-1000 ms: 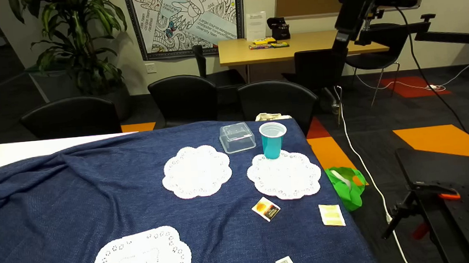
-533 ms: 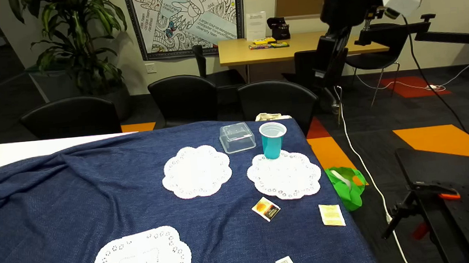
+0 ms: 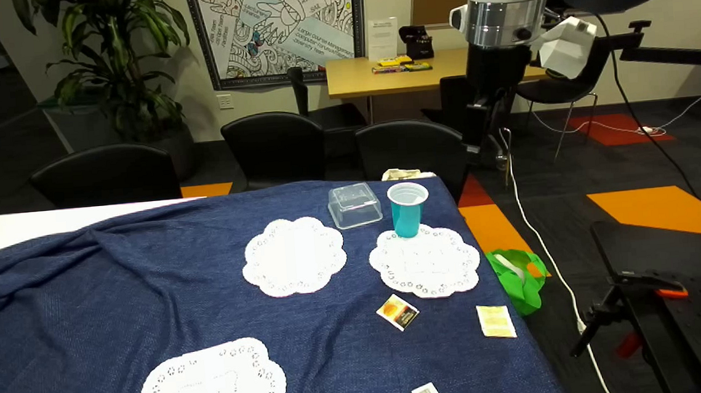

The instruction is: Remove the orange marker from the teal cup then place it on the bed

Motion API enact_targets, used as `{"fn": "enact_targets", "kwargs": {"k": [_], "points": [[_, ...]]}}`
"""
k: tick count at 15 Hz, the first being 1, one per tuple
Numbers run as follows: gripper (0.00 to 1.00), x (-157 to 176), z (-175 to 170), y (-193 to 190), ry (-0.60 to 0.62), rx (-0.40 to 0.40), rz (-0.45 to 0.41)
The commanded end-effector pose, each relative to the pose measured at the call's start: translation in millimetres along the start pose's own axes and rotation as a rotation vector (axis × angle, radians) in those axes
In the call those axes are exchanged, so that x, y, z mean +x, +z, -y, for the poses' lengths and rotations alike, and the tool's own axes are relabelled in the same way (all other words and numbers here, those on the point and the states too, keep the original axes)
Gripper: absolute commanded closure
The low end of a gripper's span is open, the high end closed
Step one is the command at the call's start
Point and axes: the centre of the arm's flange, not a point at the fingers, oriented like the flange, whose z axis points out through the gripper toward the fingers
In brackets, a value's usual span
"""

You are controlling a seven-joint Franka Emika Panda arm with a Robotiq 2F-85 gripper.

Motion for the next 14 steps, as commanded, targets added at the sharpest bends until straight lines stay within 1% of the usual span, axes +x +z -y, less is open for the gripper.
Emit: {"fn": "enact_targets", "kwargs": {"k": [1,6,7,10,14], "points": [[0.00,0,0,5,0.000,-0.001,0.009],[0.00,0,1,5,-0.002,-0.001,0.011],[0.00,8,3,4,0.025,-0.017,0.004],[0.00,40,-1,10,0.076,-0.020,0.019],[0.00,84,-9,26,0.113,-0.037,0.032]]}}
